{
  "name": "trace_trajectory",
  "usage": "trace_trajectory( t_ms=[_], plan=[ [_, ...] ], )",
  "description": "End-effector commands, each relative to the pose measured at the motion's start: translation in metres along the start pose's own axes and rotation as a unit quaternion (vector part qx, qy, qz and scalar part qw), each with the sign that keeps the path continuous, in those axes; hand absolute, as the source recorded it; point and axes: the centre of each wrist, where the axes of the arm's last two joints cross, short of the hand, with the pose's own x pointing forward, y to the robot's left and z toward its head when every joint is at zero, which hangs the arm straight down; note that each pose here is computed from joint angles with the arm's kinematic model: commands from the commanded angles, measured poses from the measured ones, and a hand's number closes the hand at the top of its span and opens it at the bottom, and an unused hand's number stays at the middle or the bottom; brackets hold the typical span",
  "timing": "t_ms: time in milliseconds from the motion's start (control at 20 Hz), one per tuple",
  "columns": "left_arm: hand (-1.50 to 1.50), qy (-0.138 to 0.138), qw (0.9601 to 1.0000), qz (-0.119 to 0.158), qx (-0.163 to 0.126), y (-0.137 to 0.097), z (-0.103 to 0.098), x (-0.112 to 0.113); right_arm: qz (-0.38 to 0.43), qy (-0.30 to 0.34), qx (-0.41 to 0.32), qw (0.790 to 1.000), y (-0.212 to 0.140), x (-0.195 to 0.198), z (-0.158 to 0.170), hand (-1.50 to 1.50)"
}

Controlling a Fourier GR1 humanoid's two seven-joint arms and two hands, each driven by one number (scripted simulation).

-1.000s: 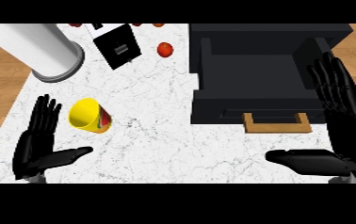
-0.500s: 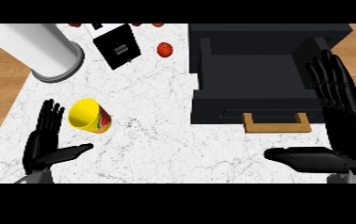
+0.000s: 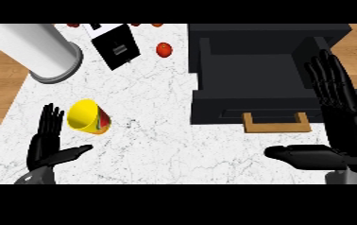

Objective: Pick up the cup, place it into the drawer and close the drawer

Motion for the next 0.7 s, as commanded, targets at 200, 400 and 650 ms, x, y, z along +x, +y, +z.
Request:
trace_trajectory(
  t_ms=[200,400,650],
  plan=[
    [-1.5,-0.01,0.9999,0.0,-0.01,0.002,0.0,-0.008,0.004,0.007,0.01,1.0,0.003,0.0,-0.009,-1.5],
    [-1.5,-0.012,0.9998,0.0,-0.016,-0.01,-0.001,-0.011,-0.004,0.001,0.021,1.0,-0.007,0.009,0.006,-1.5],
    [-1.5,-0.02,0.9996,0.011,-0.015,-0.019,-0.023,-0.002,-0.003,-0.006,0.006,1.0,0.002,0.002,-0.008,-1.5]
  ],
)
